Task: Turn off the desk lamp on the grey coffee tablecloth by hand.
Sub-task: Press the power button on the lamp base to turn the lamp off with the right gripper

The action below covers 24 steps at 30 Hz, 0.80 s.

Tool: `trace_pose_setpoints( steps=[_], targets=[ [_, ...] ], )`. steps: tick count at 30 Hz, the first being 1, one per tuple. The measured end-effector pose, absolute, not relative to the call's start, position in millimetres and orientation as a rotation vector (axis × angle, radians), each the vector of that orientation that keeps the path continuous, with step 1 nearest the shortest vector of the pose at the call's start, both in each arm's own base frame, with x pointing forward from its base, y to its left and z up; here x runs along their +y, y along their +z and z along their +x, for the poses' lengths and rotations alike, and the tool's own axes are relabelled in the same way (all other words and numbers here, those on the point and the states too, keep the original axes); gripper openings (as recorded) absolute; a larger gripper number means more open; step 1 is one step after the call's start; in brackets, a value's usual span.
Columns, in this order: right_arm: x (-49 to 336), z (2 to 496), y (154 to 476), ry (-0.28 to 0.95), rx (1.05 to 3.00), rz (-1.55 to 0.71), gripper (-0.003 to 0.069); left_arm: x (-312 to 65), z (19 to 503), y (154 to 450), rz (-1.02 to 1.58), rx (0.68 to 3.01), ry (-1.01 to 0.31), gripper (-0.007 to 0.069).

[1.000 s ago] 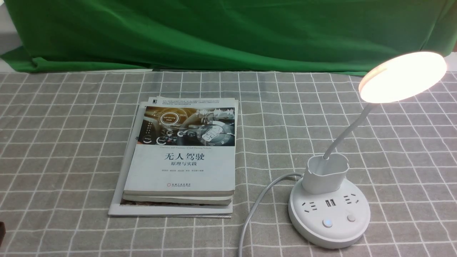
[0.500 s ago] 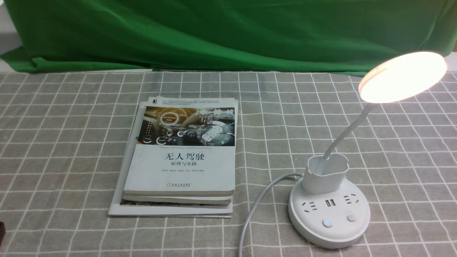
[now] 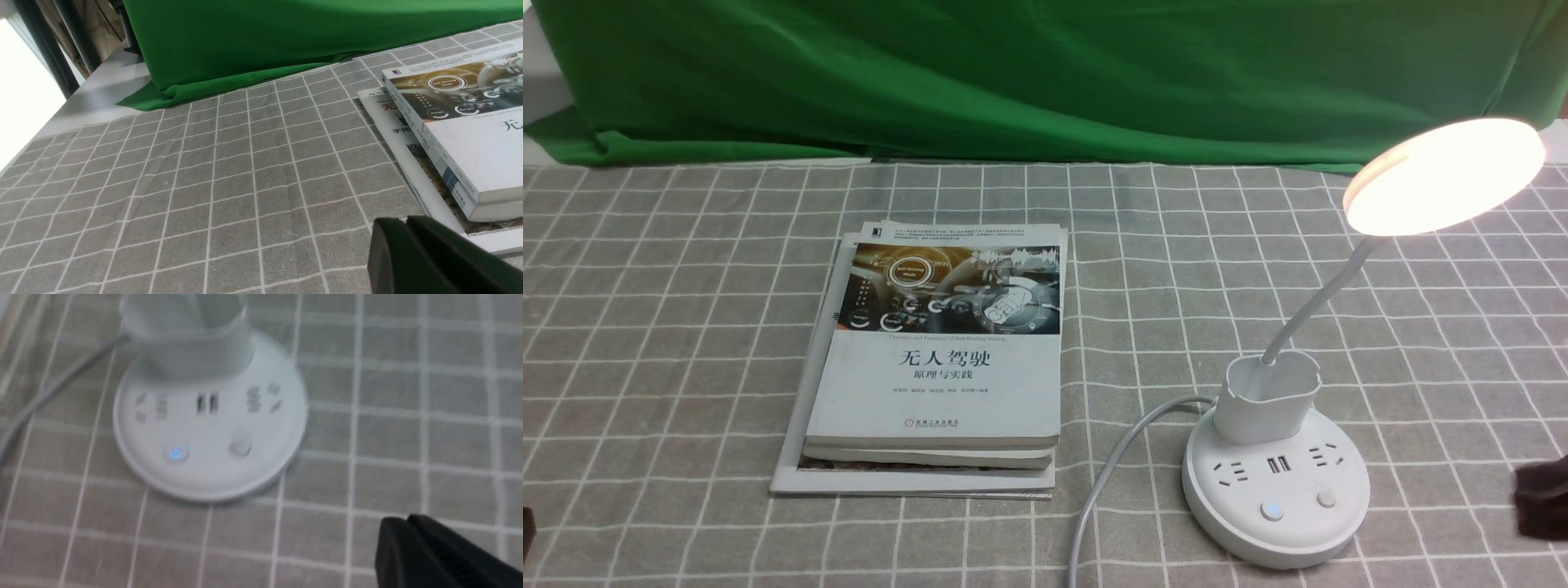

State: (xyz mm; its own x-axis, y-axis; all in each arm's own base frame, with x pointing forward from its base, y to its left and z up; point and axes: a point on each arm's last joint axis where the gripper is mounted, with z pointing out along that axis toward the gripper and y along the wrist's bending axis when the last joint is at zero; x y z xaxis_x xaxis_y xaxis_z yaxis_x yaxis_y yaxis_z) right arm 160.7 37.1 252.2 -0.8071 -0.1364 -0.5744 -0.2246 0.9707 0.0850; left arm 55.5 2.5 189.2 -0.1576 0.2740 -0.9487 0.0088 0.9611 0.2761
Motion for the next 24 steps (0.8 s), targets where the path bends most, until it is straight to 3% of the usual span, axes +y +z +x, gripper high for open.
trace_pose_setpoints(
  steps=[9,16,24],
  targets=[
    [51,190,224,0.327,2.599,-0.275,0.0052,2,55,189,0.214,1.718,0.235,0.0020],
    [56,202,209,0.327,2.629,-0.297,0.0052,2,55,189,0.214,1.718,0.235,0.0020],
    [86,211,198,0.288,2.681,-0.474,0.0052,2,55,189,0.214,1.718,0.235,0.0020]
  ],
)
